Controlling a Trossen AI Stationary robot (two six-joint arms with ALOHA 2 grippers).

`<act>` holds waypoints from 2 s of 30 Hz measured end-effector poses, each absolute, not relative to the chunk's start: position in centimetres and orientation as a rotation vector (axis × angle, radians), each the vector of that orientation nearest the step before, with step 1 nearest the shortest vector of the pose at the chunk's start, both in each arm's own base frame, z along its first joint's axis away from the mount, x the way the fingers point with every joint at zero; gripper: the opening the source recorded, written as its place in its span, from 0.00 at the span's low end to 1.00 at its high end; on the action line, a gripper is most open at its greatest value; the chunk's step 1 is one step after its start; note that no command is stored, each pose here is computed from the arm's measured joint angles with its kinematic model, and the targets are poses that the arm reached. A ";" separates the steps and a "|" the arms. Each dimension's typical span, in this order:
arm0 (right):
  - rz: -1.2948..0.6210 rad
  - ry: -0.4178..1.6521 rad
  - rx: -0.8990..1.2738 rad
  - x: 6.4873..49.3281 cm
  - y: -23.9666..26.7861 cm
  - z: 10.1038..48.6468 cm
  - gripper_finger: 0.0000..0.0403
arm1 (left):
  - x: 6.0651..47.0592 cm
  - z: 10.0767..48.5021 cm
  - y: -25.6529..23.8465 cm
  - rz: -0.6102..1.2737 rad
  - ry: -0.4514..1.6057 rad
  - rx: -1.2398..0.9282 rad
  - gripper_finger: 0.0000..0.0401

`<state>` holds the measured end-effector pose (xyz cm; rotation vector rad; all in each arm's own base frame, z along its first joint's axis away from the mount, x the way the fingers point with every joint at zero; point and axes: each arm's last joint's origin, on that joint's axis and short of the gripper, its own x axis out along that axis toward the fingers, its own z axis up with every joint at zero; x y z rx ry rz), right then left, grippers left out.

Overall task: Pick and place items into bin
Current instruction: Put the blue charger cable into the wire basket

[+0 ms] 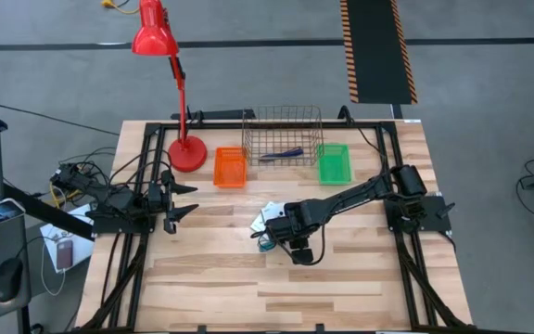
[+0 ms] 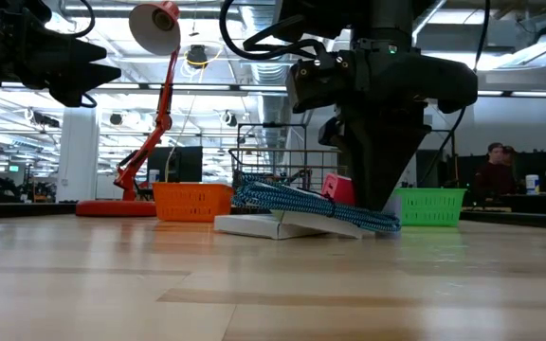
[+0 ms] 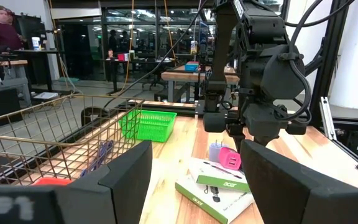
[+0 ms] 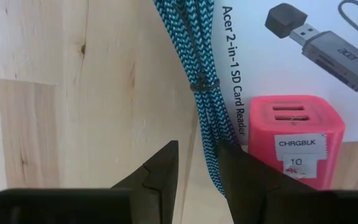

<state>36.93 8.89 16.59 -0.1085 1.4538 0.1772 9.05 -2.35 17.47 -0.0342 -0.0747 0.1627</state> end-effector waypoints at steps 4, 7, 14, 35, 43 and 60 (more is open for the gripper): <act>0.177 1.454 -0.109 36.9 8.9 16.6 0.26 | 9.0 17.5 -2.4 0.162 -0.074 -0.034 0.58; 0.177 1.454 -0.109 36.9 8.9 16.6 0.26 | 9.0 17.5 -2.4 0.163 -0.075 -0.034 0.58; 0.166 1.430 -0.136 36.7 9.3 17.8 0.26 | 9.0 17.5 -2.4 0.163 -0.075 -0.034 0.58; 0.268 1.390 -0.198 36.9 11.3 18.1 0.26 | 9.0 17.5 -2.4 0.163 -0.074 -0.034 0.58; 0.276 1.385 -0.183 36.9 11.4 18.1 0.26 | 9.0 17.5 -2.4 0.163 -0.075 -0.034 0.58; 0.279 1.436 -0.166 35.5 10.8 15.2 0.26 | 9.0 17.5 -2.4 0.163 -0.074 -0.034 0.58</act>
